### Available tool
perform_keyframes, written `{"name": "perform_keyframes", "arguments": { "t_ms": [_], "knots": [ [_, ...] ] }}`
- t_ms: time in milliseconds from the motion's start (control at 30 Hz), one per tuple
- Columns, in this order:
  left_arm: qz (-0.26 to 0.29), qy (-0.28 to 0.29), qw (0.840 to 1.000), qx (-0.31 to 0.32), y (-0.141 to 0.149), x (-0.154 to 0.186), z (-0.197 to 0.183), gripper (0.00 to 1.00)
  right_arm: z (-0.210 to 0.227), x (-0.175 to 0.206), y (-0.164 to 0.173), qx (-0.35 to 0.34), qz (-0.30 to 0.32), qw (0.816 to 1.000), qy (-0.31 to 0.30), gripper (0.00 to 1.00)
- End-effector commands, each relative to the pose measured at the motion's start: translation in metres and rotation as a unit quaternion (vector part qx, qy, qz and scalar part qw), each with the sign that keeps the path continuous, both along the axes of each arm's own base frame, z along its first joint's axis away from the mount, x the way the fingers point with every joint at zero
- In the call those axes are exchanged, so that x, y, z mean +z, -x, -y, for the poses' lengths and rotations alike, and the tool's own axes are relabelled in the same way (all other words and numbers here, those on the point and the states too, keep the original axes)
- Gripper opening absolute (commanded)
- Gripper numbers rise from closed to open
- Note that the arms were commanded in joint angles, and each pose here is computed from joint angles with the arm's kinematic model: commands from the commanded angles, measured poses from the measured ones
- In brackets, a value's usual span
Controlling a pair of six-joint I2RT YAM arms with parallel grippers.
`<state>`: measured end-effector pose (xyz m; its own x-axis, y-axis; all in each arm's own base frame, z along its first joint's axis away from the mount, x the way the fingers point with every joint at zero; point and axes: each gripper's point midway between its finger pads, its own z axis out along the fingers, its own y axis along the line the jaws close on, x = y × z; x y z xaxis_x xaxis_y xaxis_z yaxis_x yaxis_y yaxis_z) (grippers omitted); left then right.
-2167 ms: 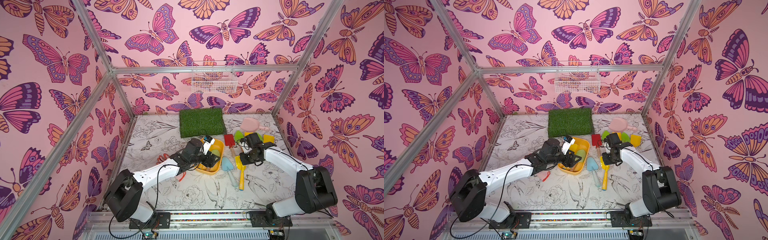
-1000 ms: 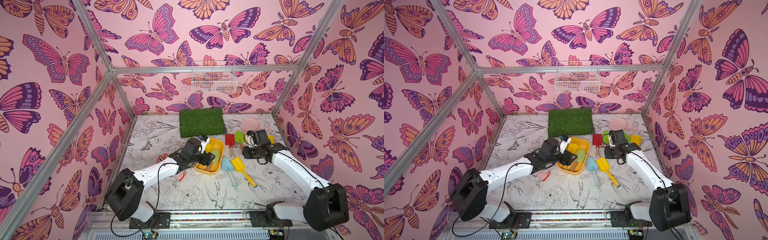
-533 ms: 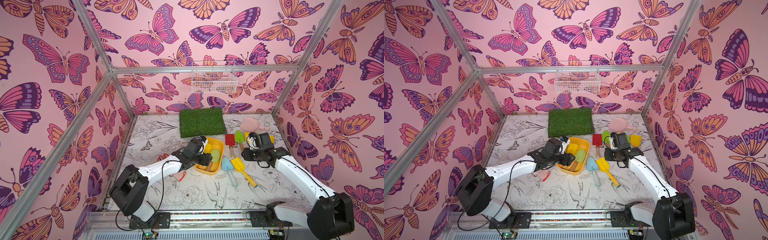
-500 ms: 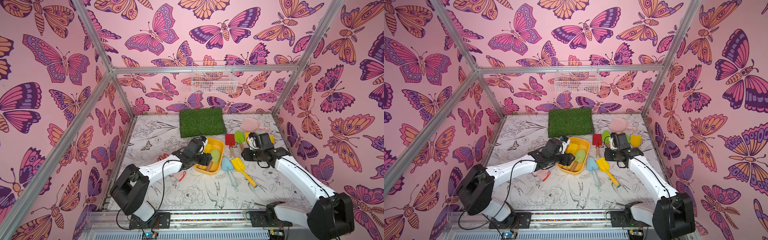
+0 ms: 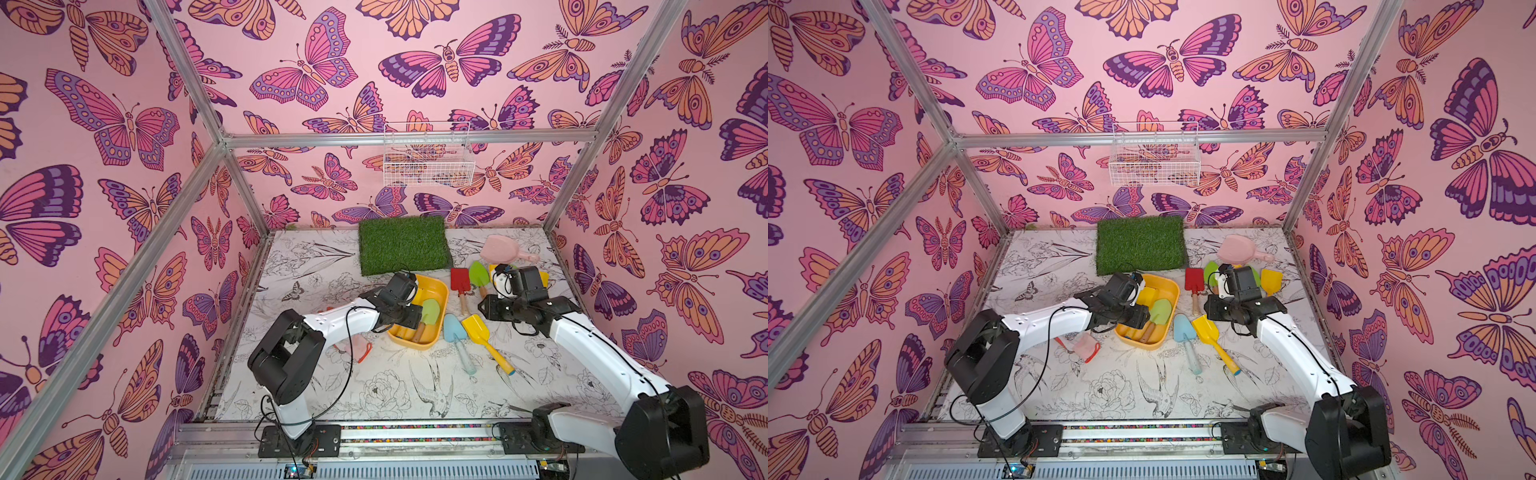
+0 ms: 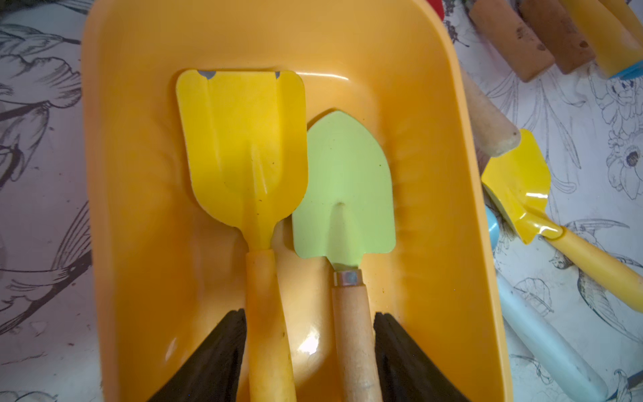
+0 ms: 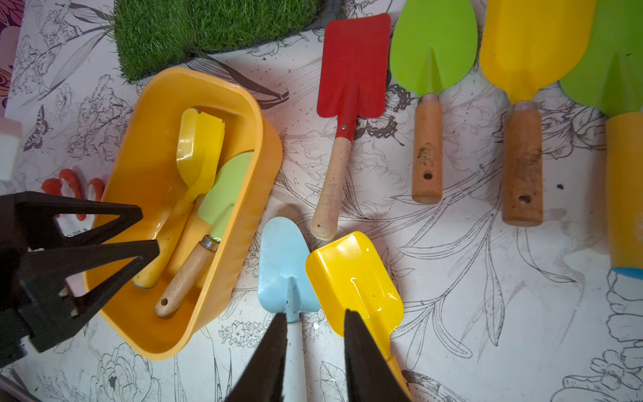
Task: Take the shovel out of the storage box
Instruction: Pick up the shovel from the storage box.
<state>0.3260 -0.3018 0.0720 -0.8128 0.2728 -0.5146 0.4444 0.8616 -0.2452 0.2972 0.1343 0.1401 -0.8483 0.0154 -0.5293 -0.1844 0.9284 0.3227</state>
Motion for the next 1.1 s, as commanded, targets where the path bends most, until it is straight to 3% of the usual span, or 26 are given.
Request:
{"name": "perform_keyframes", "arguments": {
  "t_ms": [0,200,400,700,867,1067],
  "knots": [
    [-0.017,-0.039,0.999,0.003,-0.005,-0.015,-0.008,0.59,-0.001,0.002,0.002,-0.004,0.002,1.0,-0.015,0.32],
    [-0.03,-0.094,0.995,0.015,-0.011,-0.029,-0.018,0.45,-0.001,0.003,0.001,-0.002,0.008,1.0,-0.016,0.3],
    [-0.04,-0.121,0.992,0.027,-0.015,-0.042,-0.024,0.43,-0.002,0.002,0.001,0.001,0.005,1.0,-0.017,0.3],
    [-0.07,-0.129,0.989,0.022,-0.015,-0.06,-0.021,0.4,-0.002,0.004,-0.001,0.0,0.01,1.0,-0.017,0.29],
    [-0.078,-0.128,0.988,0.027,-0.013,-0.063,-0.022,0.29,-0.005,0.004,-0.003,0.004,0.01,1.0,-0.02,0.29],
    [-0.057,-0.116,0.991,0.028,-0.018,-0.044,-0.021,0.16,-0.006,0.005,-0.006,0.002,0.014,1.0,-0.024,0.29]
  ]
}}
